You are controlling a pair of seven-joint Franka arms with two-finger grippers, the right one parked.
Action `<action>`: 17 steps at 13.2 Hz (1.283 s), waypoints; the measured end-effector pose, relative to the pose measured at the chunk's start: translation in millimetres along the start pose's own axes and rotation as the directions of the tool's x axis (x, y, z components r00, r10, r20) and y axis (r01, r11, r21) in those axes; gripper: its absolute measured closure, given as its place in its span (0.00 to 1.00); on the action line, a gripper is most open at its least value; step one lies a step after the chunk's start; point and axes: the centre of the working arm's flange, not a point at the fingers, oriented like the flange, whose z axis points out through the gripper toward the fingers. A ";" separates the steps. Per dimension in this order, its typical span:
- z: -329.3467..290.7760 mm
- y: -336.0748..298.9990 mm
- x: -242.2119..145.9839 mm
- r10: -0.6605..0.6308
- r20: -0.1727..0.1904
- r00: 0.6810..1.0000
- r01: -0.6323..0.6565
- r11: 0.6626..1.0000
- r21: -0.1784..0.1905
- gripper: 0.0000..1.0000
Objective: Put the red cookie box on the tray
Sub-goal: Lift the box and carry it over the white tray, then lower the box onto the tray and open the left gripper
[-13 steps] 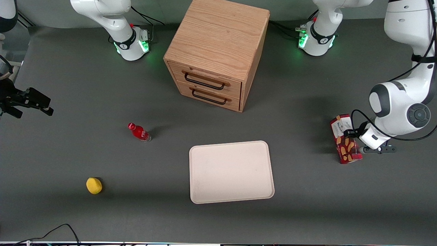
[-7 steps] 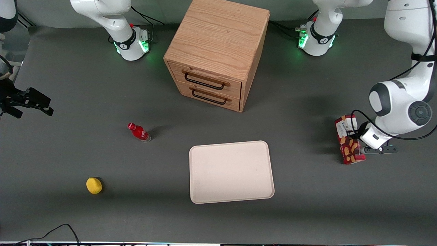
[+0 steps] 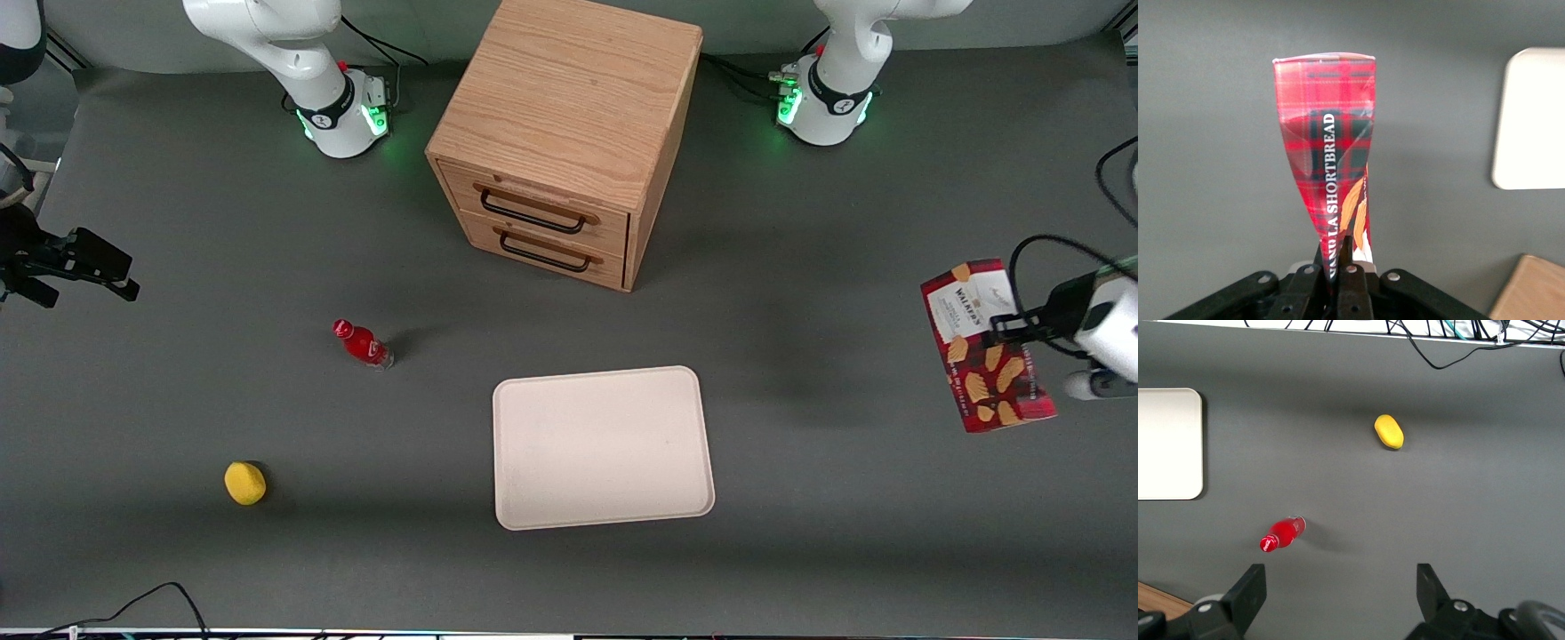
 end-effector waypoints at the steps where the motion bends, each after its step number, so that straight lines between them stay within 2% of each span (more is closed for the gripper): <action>1: -15.0 31.8 -3.8 -0.021 -0.010 1.000 0.021 1.000 -0.010 0.93; 2: -20.7 70.4 -9.4 -0.041 -0.013 0.999 0.041 0.999 -0.023 0.93; 5: 9.1 180.7 -25.6 -0.055 0.024 0.998 0.056 0.997 -0.053 0.93; 7: 48.1 229.2 -16.9 -0.043 -0.011 0.999 0.042 0.996 -0.079 0.93; 8: 75.0 248.3 -8.9 -0.044 -0.036 0.998 0.041 0.996 -0.079 0.93; 11: 193.8 291.7 14.6 -0.039 -0.118 0.992 0.034 0.999 -0.042 0.93; 13: 276.0 302.7 20.0 -0.026 -0.136 0.990 0.018 0.998 -0.061 0.93; 14: 292.9 301.3 20.4 -0.023 -0.137 0.990 0.014 0.998 -0.064 0.93; 15: 299.3 298.8 21.2 -0.021 -0.140 0.990 0.012 0.998 -0.065 0.87; 17: 293.3 293.5 24.9 -0.029 -0.151 0.988 0.019 0.998 -0.068 0.66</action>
